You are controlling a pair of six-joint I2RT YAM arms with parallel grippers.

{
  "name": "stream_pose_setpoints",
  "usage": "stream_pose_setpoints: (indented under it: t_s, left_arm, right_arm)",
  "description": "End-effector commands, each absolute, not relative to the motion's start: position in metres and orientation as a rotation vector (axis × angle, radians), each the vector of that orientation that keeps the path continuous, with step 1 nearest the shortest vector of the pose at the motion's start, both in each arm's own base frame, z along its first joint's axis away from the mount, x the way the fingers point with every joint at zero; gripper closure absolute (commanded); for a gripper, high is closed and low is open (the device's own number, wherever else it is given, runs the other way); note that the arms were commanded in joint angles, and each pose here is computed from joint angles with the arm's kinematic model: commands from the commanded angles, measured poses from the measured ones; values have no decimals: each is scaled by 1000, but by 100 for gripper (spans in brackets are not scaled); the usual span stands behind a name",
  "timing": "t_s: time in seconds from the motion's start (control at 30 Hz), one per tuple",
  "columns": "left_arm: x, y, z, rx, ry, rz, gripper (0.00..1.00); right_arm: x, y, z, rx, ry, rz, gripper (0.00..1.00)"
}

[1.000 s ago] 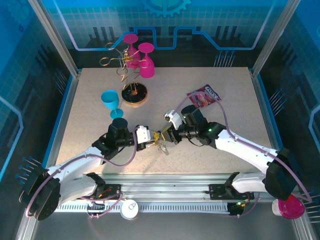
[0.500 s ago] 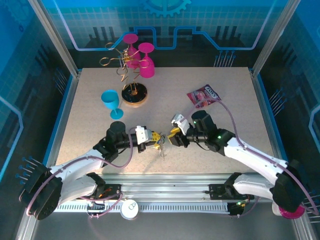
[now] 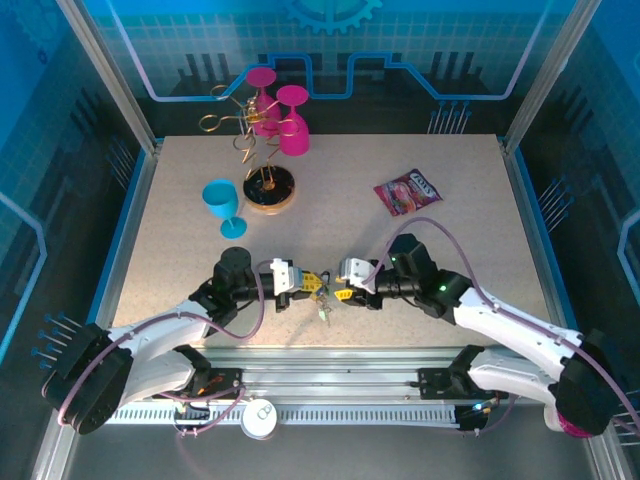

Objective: Put the keys on the keyring

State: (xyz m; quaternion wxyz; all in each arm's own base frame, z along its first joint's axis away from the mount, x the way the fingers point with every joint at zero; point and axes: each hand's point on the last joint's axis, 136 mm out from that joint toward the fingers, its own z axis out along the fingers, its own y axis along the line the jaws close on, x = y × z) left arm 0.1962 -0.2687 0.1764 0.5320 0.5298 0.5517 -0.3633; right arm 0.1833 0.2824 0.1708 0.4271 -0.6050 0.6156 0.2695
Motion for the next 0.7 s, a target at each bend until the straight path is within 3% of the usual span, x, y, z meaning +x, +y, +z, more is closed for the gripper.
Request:
stream_pose_setpoints:
  t_s: [0.0,0.33,0.67]
  left_arm:
    - [188,-270,189,1311,1229,-877,100]
    - [186,-271,188,1332,1225,-879,100]
    - [185,-271,190,1338,1223,-884,100]
  right_arm:
    - [188,295,187,-1539,1424,657,70]
    - [182,302,188,-1561,1406,717,73]
    - [184,306,182,-1571,1442,730,92]
